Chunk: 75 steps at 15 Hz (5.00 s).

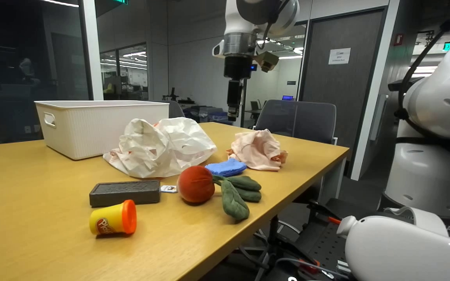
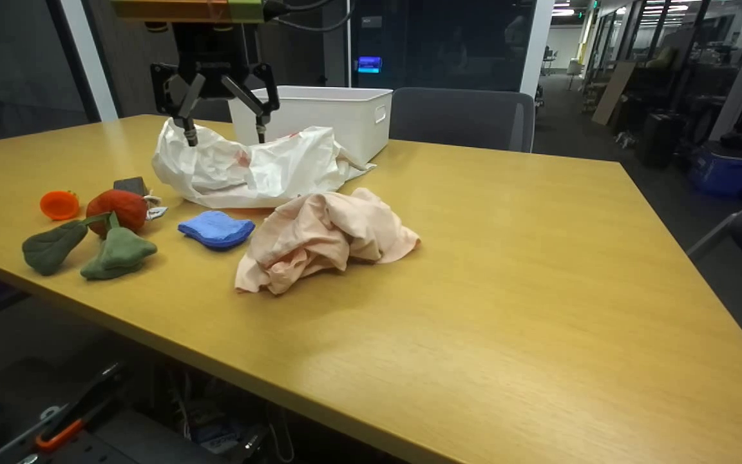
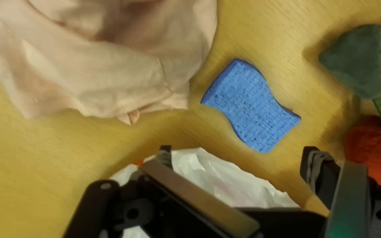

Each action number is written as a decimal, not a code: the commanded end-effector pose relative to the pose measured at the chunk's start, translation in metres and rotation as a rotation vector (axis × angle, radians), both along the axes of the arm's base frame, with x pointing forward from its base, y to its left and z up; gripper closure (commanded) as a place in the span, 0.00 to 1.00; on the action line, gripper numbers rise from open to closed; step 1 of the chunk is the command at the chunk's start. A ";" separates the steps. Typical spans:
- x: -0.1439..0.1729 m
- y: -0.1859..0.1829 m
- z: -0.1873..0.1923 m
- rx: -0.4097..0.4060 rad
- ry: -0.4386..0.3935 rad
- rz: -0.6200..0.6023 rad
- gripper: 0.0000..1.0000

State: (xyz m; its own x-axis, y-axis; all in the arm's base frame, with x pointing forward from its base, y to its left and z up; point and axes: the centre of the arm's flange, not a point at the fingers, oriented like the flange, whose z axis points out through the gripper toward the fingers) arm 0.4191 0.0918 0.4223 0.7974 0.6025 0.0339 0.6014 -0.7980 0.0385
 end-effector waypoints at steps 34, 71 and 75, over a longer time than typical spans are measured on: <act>0.156 0.035 -0.061 0.023 -0.052 0.304 0.81; 0.164 -0.227 -0.037 1.260 0.472 -0.581 0.59; 0.156 -0.199 -0.002 1.050 0.433 -0.608 0.29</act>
State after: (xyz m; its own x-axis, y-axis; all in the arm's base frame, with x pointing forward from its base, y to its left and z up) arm 0.5855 -0.1288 0.3827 0.9987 -0.0142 -0.0494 -0.0513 -0.3414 -0.9385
